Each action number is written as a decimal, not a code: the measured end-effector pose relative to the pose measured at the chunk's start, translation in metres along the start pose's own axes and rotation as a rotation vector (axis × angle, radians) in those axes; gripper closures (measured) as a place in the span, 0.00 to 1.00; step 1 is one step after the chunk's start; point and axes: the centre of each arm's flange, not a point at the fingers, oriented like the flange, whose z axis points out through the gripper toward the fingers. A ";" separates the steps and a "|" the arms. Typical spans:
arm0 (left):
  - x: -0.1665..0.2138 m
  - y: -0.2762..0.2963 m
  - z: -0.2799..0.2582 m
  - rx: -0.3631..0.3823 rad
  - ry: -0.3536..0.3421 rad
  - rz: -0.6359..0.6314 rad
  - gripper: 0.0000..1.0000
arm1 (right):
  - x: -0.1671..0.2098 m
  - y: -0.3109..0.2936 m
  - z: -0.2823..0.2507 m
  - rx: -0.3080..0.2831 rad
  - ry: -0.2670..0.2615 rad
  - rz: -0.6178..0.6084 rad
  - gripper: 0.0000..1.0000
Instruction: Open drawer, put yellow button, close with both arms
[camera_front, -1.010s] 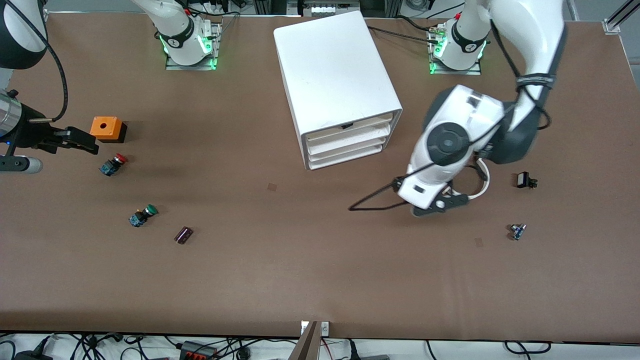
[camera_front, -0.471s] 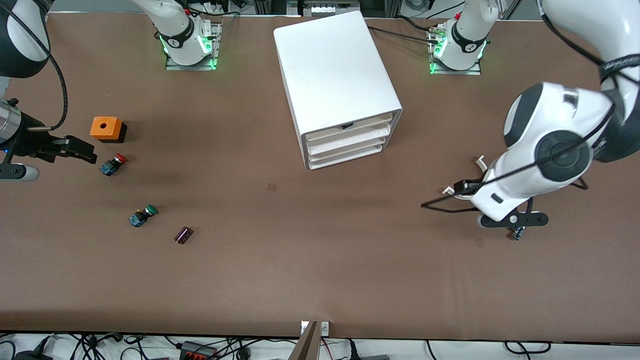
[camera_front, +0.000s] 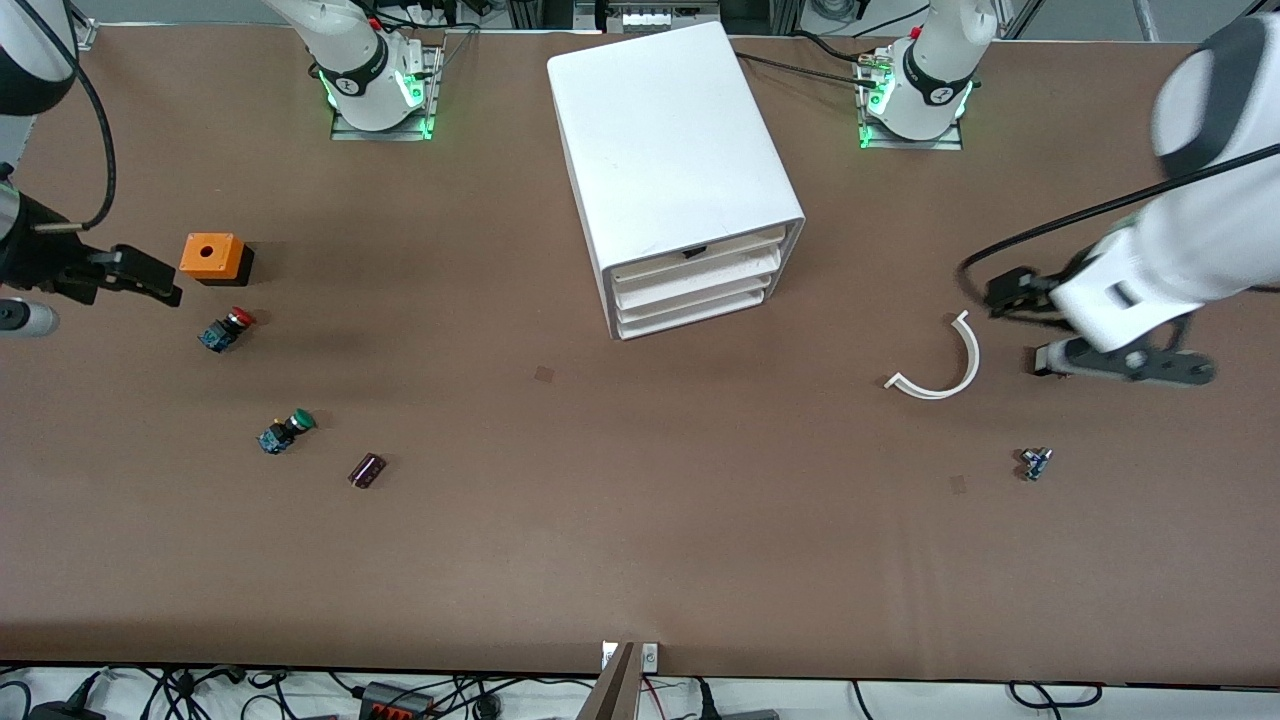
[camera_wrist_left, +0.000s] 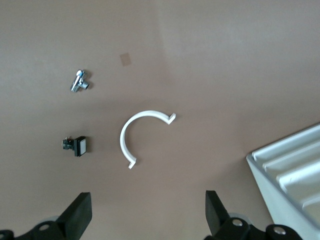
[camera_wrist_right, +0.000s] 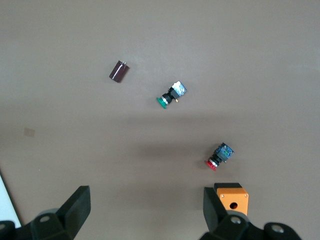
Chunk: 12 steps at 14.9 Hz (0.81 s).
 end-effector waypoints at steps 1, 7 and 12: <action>-0.008 -0.007 -0.003 -0.001 0.037 -0.006 0.00 | -0.003 0.000 -0.002 0.000 0.001 0.000 0.00; -0.046 -0.005 -0.004 0.021 0.186 0.001 0.00 | -0.014 0.006 0.008 0.002 0.015 0.008 0.00; -0.050 -0.006 0.008 0.020 0.152 0.002 0.00 | -0.014 0.007 0.008 -0.009 0.016 0.006 0.00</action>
